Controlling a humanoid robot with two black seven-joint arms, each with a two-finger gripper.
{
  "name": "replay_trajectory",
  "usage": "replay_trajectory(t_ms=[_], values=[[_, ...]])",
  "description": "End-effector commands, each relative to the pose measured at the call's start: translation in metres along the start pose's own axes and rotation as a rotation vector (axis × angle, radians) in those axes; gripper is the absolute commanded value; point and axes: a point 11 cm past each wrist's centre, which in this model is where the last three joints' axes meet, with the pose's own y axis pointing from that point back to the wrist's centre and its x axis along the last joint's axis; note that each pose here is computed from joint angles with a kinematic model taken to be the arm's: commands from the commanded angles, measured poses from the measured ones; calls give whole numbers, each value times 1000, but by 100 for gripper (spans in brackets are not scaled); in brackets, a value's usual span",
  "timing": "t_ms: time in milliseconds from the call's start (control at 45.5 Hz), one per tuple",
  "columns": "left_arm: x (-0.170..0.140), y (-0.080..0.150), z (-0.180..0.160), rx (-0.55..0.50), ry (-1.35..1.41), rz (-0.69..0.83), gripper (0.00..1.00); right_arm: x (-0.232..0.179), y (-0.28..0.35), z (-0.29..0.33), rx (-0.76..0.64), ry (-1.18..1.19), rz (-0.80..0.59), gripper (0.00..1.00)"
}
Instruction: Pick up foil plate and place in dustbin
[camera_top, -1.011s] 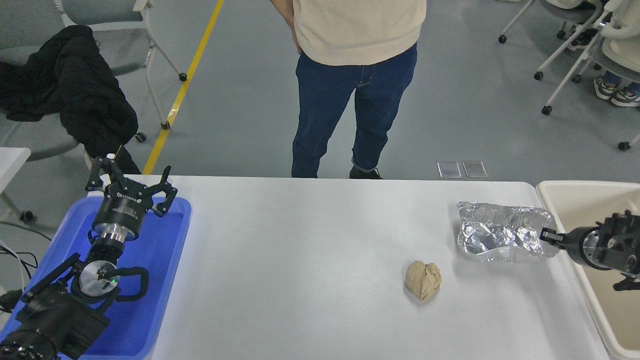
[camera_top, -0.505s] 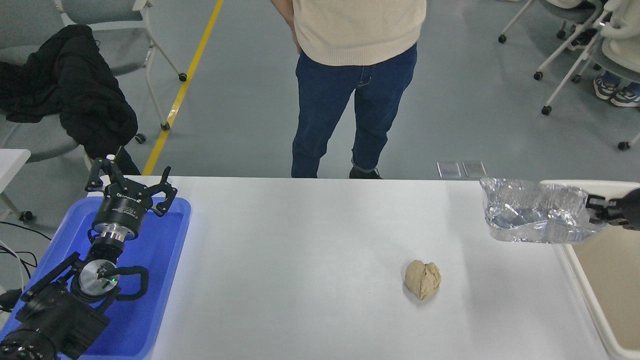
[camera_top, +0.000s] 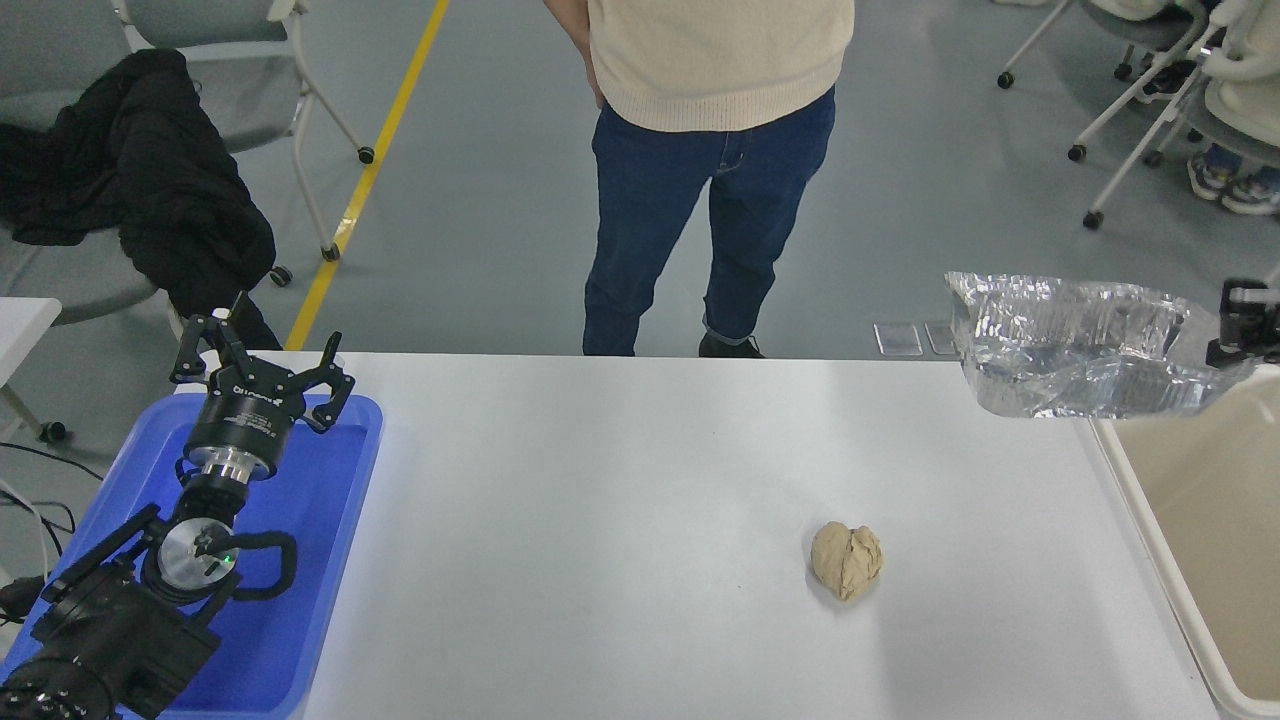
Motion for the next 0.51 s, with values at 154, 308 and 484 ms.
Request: replay_trajectory(t_ms=[154, 308, 484], values=[[0, 0, 0, 0, 1, -1, 100, 19, 53, 1, -6, -5, 106, 0], [0, 0, 0, 0, 1, -1, 100, 15, 49, 27, -45, -57, 110, 0], [0, 0, 0, 1, 0, -1, 100, 9, 52, 85, -158, -140, 163, 0]])
